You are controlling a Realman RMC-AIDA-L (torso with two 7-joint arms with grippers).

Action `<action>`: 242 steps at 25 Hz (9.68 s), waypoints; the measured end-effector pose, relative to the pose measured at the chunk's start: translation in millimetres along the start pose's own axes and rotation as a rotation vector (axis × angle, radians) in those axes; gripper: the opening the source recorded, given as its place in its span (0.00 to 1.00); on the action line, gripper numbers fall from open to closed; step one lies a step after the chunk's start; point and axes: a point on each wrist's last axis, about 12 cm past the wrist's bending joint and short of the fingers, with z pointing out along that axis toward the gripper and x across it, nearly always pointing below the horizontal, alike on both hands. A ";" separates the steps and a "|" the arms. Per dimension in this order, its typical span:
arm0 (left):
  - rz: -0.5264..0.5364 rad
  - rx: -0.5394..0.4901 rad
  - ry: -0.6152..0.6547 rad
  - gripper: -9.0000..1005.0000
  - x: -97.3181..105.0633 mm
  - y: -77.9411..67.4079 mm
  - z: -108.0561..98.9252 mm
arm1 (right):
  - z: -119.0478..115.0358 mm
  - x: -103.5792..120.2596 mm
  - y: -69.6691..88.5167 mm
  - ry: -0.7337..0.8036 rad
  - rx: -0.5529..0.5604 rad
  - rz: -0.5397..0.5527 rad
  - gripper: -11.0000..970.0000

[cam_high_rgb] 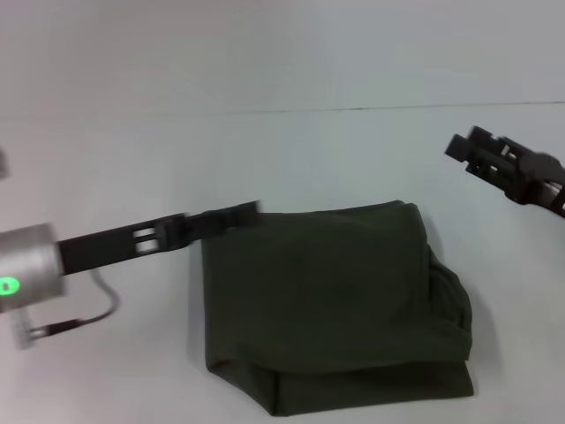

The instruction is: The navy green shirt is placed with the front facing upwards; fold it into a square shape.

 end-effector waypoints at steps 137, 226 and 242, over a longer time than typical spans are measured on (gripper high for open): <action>0.750 -0.036 0.378 0.92 34.2 -9.8 4.2 | 12.2 -49.4 -3.9 0.184 -0.047 0.026 0.69; 0.359 -0.204 0.118 0.92 24.5 9.2 -12.9 | -51.1 28.1 7.8 0.099 0.014 -0.303 0.69; -0.162 -0.443 0.343 0.92 -26.8 22.4 16.0 | -84.6 35.5 5.0 0.033 0.154 -0.284 0.69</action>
